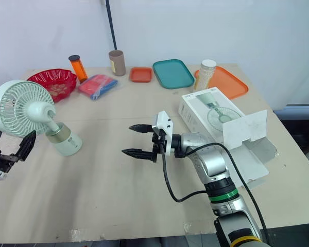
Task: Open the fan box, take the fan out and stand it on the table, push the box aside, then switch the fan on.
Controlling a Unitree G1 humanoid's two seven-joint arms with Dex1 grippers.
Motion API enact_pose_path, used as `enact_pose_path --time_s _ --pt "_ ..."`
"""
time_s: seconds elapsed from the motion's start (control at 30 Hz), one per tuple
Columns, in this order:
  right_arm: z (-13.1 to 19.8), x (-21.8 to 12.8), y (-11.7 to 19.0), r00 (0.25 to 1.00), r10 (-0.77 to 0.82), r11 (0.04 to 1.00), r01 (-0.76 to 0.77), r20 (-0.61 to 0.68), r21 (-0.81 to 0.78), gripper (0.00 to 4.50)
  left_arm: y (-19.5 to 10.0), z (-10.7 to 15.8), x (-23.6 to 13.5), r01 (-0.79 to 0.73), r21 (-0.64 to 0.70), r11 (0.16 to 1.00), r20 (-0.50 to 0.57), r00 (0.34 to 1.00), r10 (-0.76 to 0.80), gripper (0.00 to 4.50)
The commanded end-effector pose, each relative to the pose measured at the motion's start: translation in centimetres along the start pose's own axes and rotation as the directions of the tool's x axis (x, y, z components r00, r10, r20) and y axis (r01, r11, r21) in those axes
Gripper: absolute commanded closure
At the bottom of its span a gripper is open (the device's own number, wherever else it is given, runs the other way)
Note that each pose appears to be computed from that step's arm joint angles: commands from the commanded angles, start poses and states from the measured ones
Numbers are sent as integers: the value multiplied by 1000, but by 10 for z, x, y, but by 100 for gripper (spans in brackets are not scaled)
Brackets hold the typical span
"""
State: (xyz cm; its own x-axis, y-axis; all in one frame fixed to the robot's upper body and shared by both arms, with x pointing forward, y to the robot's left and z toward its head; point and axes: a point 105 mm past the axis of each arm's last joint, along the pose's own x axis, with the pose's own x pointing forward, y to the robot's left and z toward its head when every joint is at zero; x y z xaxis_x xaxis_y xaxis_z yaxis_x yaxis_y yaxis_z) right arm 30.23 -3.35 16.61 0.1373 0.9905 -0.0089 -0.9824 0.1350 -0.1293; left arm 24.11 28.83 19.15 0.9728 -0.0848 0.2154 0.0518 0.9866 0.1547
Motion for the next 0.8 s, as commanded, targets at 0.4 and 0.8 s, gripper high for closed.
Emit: enact_pose_path --time_s 0.4,0.8 --pt "5 4 4 1000 2 999 -2 6 -41 0 -8 13 -3 34 -50 998 44 999 -32 257" --pt "24 34 -43 970 -232 971 235 -71 42 0 -63 44 17 269 -101 958 131 958 -255 257"
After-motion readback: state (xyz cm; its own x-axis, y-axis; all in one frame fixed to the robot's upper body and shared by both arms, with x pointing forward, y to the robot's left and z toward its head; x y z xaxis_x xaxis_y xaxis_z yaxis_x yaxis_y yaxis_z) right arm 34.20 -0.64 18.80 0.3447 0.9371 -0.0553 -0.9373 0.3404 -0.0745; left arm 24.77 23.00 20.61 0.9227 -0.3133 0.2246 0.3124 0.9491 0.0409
